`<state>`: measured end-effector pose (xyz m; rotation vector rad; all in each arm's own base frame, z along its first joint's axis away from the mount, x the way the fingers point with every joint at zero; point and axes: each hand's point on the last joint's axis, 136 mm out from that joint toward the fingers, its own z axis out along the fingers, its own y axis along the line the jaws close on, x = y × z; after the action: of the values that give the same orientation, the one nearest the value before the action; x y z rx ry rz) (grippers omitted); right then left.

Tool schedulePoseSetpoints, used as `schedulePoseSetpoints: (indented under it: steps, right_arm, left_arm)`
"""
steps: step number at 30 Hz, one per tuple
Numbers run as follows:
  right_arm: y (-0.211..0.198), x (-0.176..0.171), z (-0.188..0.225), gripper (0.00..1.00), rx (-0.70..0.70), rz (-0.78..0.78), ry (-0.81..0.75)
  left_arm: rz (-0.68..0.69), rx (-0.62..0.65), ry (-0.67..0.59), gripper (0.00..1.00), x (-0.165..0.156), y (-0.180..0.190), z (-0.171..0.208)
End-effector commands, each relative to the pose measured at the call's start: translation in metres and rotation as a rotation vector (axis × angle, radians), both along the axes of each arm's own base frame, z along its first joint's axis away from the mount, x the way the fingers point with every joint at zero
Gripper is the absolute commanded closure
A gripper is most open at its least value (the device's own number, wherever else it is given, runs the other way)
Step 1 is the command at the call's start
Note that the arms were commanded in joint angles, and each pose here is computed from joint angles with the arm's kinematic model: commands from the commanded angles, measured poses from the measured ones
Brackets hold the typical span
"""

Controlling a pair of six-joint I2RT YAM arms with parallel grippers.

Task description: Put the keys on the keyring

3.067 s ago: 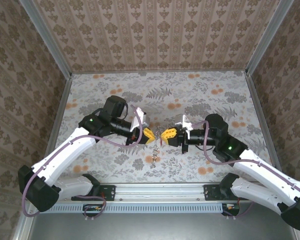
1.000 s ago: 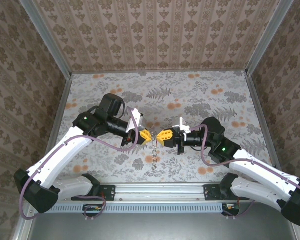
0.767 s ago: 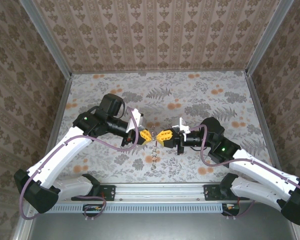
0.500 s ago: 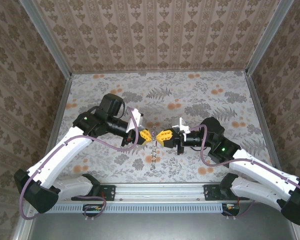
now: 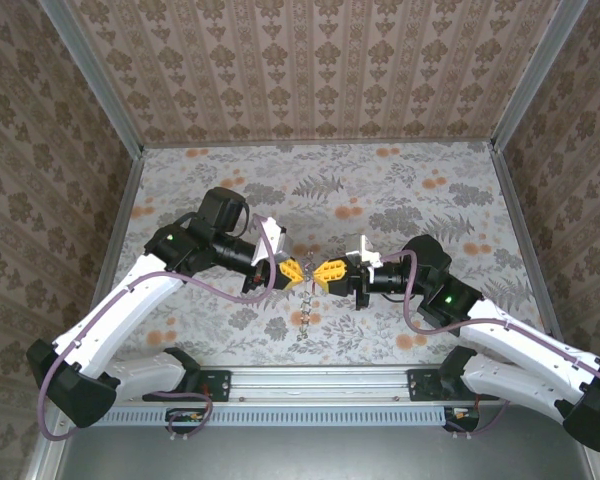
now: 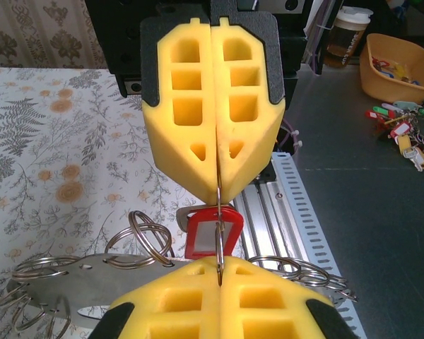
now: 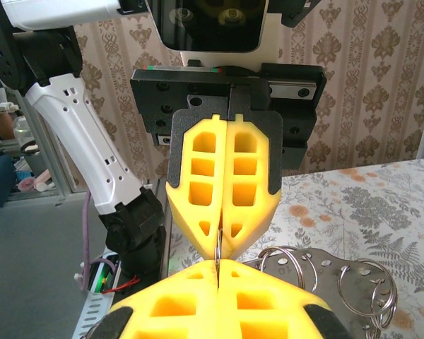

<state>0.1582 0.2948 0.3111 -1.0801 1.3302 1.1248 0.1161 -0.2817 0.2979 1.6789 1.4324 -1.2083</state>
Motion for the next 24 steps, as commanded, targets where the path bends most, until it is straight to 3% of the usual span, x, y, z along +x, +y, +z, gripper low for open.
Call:
schedulePoseSetpoints:
  steps: [1,24]
  right_arm:
    - [0.0001,-0.0036,0.0119,1.00,0.031,0.008,-0.026]
    - [-0.0006,-0.0048,0.0103,1.00,0.032,0.010,-0.021]
  left_arm:
    - [-0.006,-0.038,-0.010,1.00,-0.0039,0.0024,0.0127]
    - [-0.005,-0.036,-0.011,1.00,-0.0034,0.0025,0.0123]
